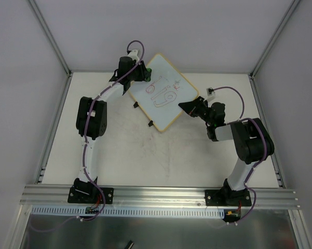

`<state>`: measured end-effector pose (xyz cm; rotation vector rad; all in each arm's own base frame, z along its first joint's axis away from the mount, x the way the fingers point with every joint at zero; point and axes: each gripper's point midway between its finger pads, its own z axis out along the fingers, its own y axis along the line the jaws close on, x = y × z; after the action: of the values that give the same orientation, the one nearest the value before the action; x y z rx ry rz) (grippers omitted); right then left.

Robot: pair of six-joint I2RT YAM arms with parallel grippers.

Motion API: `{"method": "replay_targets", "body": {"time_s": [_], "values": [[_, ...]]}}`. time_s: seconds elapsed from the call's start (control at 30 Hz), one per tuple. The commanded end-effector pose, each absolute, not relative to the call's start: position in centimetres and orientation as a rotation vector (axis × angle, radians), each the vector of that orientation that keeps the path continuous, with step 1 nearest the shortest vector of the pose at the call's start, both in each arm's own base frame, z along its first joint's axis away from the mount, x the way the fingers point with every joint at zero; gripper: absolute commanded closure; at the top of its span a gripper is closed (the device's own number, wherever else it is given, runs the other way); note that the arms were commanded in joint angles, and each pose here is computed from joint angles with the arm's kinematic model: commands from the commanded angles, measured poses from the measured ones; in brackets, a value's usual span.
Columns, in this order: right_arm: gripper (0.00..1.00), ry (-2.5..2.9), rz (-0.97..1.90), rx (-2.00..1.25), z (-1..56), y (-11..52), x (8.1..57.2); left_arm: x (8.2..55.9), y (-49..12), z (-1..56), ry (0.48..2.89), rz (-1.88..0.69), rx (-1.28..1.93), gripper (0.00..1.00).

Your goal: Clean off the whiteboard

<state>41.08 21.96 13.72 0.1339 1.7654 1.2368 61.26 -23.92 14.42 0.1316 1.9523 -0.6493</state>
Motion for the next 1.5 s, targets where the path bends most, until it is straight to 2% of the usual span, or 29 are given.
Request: {"method": "replay_targets", "body": {"time_s": [0.0,0.4,1.03,1.47], "values": [[1.00,1.732,1.234,-0.029,14.6,23.4,40.1,60.5,-23.6,13.7,1.994,-0.636,0.108,1.00],[1.00,1.734,1.234,-0.026,14.6,23.4,40.2,59.0,-27.0,16.0,1.931,-0.689,0.222,1.00],[1.00,1.735,1.240,-0.030,14.6,23.5,40.1,51.7,-38.0,19.7,1.746,-0.703,0.644,1.00],[1.00,1.734,1.240,-0.028,14.6,23.4,40.1,48.2,-40.9,20.0,1.654,-0.726,0.851,1.00]]}}
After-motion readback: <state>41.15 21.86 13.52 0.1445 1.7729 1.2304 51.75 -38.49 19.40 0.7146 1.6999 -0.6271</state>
